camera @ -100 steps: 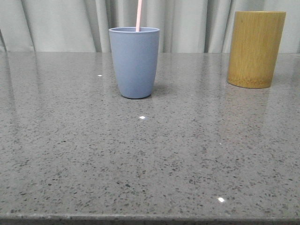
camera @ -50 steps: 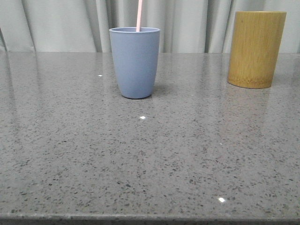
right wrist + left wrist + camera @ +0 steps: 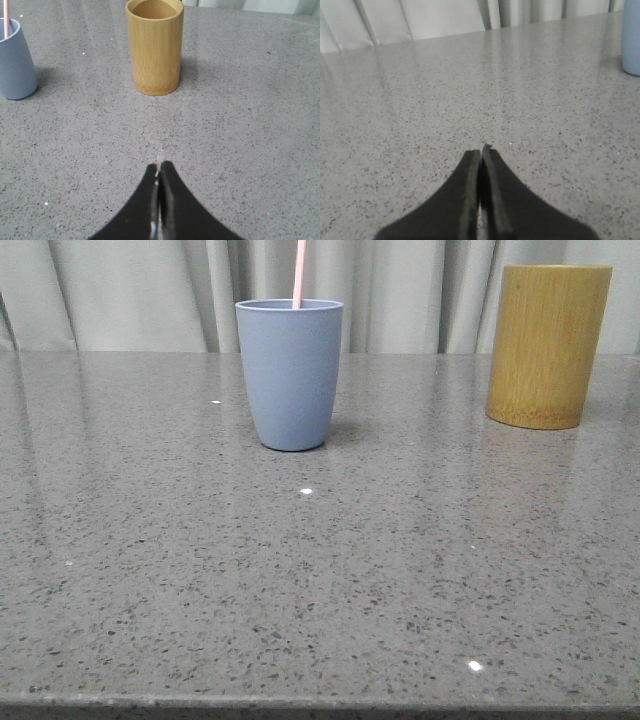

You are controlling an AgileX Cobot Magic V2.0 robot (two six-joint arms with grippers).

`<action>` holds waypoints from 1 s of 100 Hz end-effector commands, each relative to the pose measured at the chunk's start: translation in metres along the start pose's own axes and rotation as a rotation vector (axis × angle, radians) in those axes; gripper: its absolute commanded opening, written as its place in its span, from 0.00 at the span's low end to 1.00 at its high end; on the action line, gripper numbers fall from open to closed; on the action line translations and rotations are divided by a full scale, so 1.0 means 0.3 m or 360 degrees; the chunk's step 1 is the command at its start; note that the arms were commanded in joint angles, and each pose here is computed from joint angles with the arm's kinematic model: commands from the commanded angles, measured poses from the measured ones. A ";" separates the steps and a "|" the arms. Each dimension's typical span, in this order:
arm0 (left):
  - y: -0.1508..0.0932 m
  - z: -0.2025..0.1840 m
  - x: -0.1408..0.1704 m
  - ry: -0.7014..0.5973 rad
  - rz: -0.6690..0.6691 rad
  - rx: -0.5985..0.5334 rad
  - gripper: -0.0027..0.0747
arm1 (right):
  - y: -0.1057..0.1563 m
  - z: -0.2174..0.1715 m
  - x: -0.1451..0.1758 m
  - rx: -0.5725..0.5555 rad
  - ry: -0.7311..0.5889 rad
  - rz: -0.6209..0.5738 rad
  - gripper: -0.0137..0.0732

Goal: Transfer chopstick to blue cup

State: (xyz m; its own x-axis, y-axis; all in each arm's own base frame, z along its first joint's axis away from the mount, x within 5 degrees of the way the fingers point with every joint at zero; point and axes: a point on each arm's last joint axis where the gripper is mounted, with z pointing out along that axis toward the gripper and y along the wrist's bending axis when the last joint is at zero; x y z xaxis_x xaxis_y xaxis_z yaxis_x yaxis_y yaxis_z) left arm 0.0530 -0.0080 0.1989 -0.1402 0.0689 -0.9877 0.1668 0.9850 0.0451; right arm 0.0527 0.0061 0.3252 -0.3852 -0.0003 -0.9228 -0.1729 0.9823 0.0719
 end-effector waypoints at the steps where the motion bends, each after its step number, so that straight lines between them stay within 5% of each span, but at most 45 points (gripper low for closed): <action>1: 0.000 -0.015 -0.047 -0.0256 -0.0027 0.0000 0.01 | 0.002 -0.009 -0.043 0.0000 -0.0139 -0.0028 0.08; 100: -0.002 -0.003 -0.026 -0.0335 -0.0028 0.0005 0.01 | 0.002 -0.009 -0.043 0.0000 -0.0139 -0.0028 0.08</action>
State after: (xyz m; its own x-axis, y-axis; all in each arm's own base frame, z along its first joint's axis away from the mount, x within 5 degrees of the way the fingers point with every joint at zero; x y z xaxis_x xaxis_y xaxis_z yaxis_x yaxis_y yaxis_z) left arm 0.0553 -0.0091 0.2001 -0.0422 0.0510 -0.9978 0.1693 0.9846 0.0432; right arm 0.0527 0.0061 0.3252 -0.3853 0.0004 -0.9228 -0.1726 0.9823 0.0725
